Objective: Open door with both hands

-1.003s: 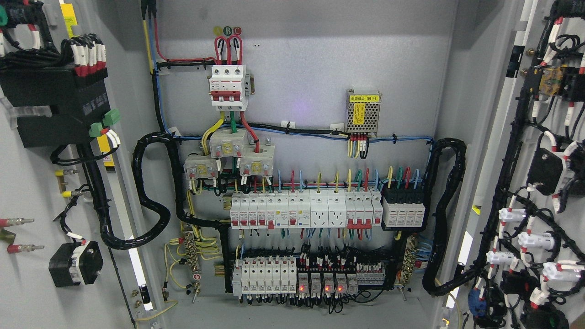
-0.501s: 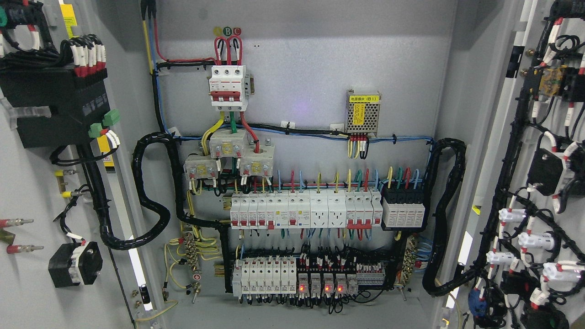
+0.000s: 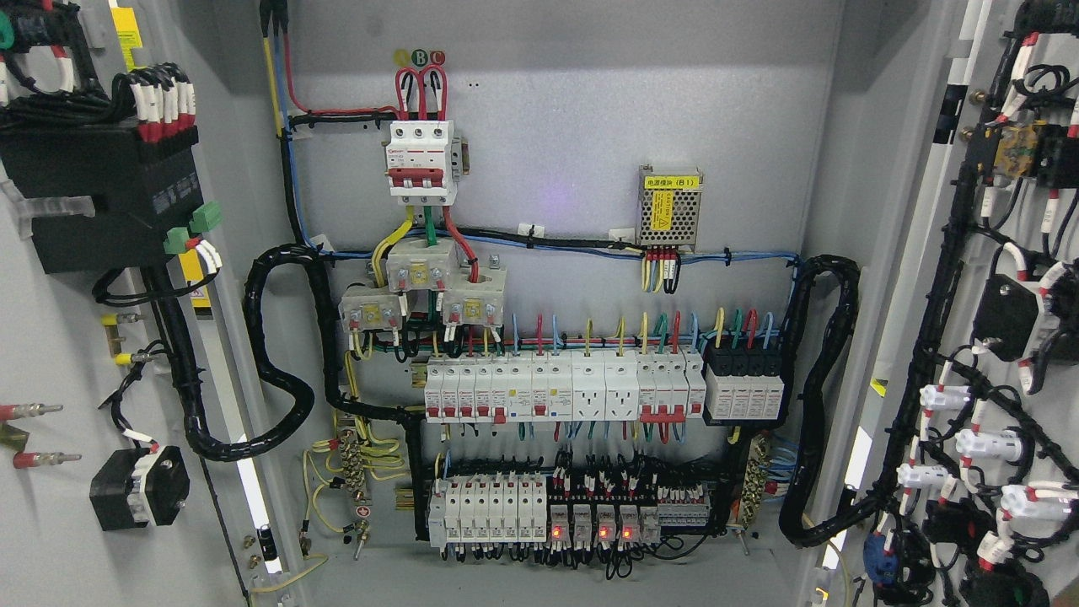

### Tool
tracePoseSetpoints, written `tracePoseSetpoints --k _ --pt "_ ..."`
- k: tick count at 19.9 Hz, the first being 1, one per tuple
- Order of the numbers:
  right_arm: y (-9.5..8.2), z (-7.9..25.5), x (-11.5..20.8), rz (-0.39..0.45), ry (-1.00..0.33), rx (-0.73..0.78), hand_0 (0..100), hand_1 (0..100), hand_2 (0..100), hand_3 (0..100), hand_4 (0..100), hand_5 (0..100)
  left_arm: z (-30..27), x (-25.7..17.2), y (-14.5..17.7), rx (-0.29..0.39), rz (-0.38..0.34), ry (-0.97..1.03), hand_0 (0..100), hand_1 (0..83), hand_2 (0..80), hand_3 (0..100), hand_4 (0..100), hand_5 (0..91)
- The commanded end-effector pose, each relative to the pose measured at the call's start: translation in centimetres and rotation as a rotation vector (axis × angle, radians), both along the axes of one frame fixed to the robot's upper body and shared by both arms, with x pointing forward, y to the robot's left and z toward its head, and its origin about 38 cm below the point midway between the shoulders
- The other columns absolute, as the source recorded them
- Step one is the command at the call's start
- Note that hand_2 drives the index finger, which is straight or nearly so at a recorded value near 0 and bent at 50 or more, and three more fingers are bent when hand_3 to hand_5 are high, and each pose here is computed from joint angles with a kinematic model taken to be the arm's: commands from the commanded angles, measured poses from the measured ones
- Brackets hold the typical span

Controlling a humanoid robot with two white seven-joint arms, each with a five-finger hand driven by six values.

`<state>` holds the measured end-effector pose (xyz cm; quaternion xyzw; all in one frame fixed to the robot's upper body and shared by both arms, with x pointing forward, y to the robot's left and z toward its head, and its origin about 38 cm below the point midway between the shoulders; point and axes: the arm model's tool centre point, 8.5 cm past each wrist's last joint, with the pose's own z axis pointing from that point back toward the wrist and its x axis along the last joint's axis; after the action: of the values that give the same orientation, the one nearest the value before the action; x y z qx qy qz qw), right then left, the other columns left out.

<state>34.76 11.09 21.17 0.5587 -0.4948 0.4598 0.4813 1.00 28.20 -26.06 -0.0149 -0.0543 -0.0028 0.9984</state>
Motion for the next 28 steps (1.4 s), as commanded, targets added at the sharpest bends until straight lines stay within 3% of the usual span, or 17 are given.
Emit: tracePoseSetpoints --k 1,3,6,10,13,16,18,20,24,28 --pt "0.4 0.2 -0.6 0.016 -0.010 0.003 0 50 4 0 0 0 0.0 -0.1 -0.1 -0.001 -0.001 0.003 12 55.6 0.0 0 0 0.0" --pt "-0.4 0.5 -0.4 -0.002 -0.003 0.028 0 50 4 0 0 0 0.0 -0.1 0.0 0.000 -0.001 0.003 12 55.6 0.0 0 0 0.0" --pt "-3.0 0.2 1.5 -0.095 0.042 0.075 0 50 4 0 0 0 0.0 -0.1 0.0 0.001 -0.001 0.003 12 55.6 0.0 0 0 0.0" --pt "-11.8 -2.2 4.5 -0.295 0.056 0.060 0 50 4 0 0 0 0.1 0.7 -0.1 -0.002 0.007 -0.066 12 55.6 0.0 0 0 0.0" --pt "-15.4 -4.1 3.9 -0.379 -0.008 -0.023 0 50 4 0 0 0 1.1 3.5 -0.9 -0.022 -0.018 -0.313 12 55.6 0.0 0 0 0.0" --pt "-17.1 -4.3 2.1 -0.447 -0.059 -0.021 0 50 4 0 0 0 3.5 8.2 -2.1 -0.055 -0.047 -0.549 12 55.6 0.0 0 0 0.0" --pt "-18.4 -4.1 1.5 -0.543 -0.087 0.017 0 50 4 0 0 0 5.3 10.4 -3.1 -0.111 -0.089 -0.689 12 55.6 0.0 0 0 0.0" --pt "-19.7 -4.8 1.2 -0.643 -0.093 0.048 0 50 4 0 0 0 7.7 11.9 -5.8 -0.234 -0.165 -0.852 12 55.6 0.0 0 0 0.0" --pt "-21.9 -5.6 -1.1 -0.724 -0.098 0.123 0 50 4 0 0 0 11.6 12.8 -10.2 -0.437 -0.342 -0.998 12 55.6 0.0 0 0 0.0" --pt "-22.8 -6.6 -4.3 -0.758 -0.103 0.099 0 50 4 0 0 0 16.2 14.3 -10.9 -0.457 -0.417 -1.146 12 55.6 0.0 0 0 0.0"
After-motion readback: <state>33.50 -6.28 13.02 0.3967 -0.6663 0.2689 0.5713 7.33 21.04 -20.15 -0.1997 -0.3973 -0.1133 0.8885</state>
